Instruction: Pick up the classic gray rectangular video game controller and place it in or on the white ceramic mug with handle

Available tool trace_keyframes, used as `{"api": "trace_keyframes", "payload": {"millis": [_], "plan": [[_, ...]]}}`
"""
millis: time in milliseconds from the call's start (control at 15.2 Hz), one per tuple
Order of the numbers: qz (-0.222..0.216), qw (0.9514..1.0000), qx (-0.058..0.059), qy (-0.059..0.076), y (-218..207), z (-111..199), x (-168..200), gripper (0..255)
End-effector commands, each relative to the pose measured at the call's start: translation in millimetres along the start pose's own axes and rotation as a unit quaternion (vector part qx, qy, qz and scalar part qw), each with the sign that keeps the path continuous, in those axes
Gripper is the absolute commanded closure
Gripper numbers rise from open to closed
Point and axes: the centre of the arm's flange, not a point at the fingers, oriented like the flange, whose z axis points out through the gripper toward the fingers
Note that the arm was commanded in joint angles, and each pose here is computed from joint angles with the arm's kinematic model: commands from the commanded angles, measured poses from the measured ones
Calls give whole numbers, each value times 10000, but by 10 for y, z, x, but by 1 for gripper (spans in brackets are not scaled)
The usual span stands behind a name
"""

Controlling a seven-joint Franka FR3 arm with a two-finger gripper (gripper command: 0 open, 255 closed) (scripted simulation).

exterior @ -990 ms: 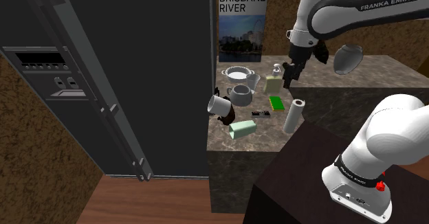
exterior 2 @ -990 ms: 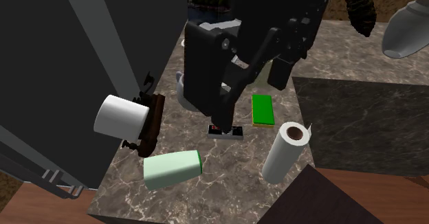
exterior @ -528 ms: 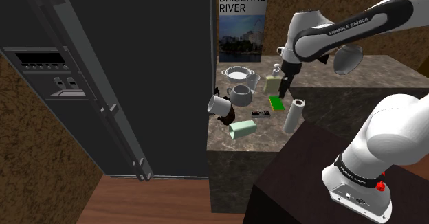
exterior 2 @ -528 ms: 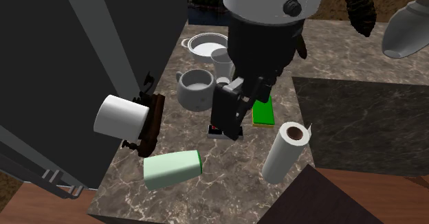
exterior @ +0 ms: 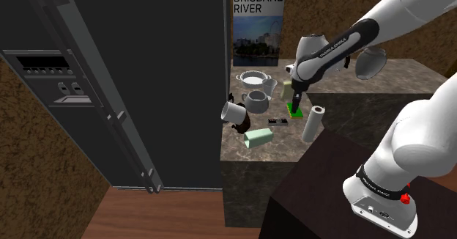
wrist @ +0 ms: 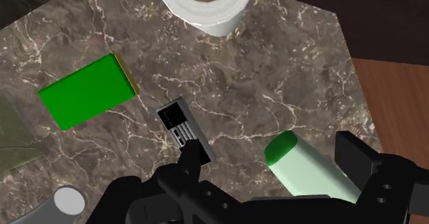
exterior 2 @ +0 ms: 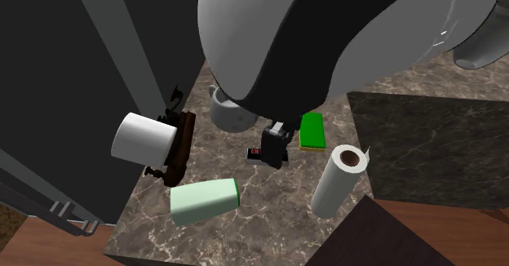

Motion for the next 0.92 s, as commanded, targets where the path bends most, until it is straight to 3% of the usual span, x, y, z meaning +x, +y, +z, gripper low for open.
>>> {"api": "trace_keyframes", "payload": {"millis": [0, 396, 858], "plan": [[-250, 9997, -54, 4, 145, 239, 61, 0], [-949, 9954, -162, 6, 480, 894, 309, 0], [-1758, 9840, -288, 9, 841, 1648, 655, 0]]}}
